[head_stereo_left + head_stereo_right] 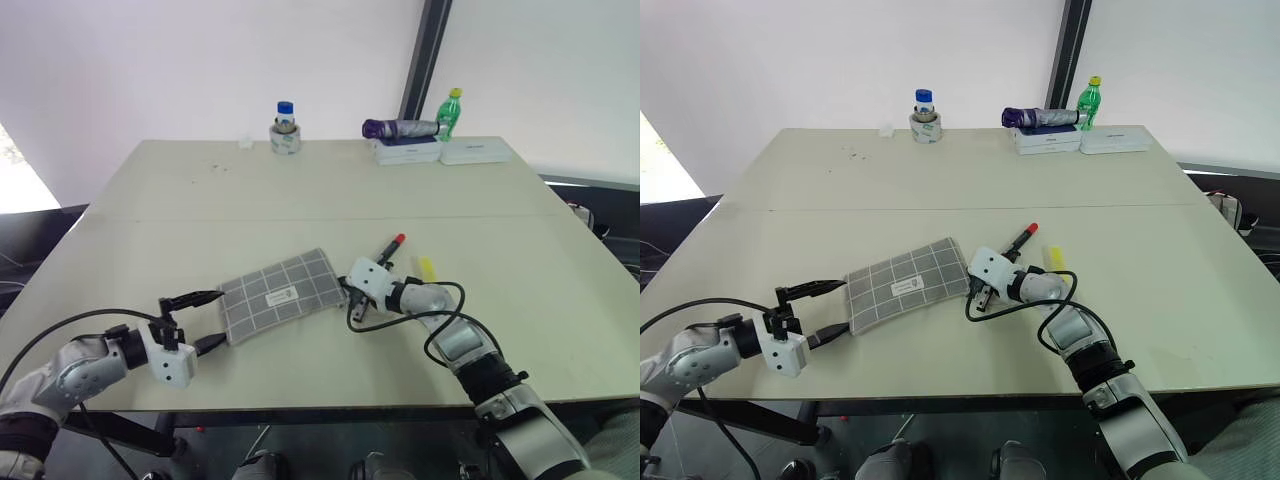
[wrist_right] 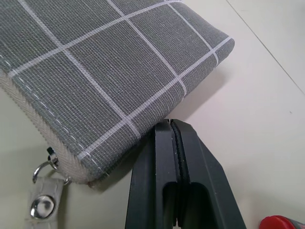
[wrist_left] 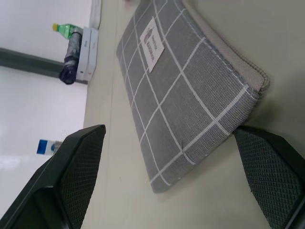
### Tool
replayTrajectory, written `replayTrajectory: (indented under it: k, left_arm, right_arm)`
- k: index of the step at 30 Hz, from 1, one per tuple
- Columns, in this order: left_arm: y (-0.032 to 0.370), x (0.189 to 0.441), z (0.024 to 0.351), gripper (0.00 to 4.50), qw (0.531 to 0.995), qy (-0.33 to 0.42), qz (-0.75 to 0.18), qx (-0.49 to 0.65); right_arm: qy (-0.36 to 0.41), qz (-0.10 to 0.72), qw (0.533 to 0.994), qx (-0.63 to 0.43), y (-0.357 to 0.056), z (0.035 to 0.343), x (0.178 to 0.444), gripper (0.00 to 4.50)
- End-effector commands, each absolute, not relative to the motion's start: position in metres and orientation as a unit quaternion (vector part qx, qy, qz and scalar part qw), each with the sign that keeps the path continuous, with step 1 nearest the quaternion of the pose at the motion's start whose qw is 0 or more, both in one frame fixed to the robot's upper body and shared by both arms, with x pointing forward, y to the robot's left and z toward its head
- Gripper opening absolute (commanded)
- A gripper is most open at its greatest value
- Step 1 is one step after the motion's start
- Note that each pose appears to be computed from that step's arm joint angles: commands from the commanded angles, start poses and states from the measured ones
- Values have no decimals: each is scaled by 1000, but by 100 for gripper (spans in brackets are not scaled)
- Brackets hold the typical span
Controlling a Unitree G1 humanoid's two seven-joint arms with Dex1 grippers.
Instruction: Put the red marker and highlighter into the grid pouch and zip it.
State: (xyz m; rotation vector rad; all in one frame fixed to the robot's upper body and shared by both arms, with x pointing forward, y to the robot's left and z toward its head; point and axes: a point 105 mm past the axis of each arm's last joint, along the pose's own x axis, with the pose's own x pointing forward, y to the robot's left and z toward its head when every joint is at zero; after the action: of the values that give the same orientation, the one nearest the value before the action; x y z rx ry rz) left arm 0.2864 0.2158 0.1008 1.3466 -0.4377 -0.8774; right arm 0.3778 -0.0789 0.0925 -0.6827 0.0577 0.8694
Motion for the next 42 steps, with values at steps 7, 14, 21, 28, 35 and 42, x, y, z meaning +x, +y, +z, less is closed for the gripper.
replayTrajectory:
  k: [7, 14, 21, 28, 35, 42]
  left_arm:
    - [206, 288, 87, 450, 661, -187, -420, 593]
    - [221, 279, 97, 450, 664, -183, -414, 595]
    - [221, 282, 93, 450, 668, -174, -411, 596]
    - [238, 280, 91, 450, 663, -152, -404, 611]
    - [231, 286, 95, 450, 659, -168, -406, 611]
    - [224, 286, 95, 450, 654, -177, -413, 608]
  right_arm:
    - [-8, 420, 846, -328, -68, 108, 379, 1]
    - [-12, 417, 848, -327, -70, 110, 379, 1]
    - [-15, 423, 842, -335, -67, 109, 379, 1]
    - [-19, 416, 841, -346, -71, 111, 381, 1]
    - [-49, 383, 854, -348, -69, 129, 394, 1]
    - [-73, 365, 842, -390, -51, 130, 408, 1]
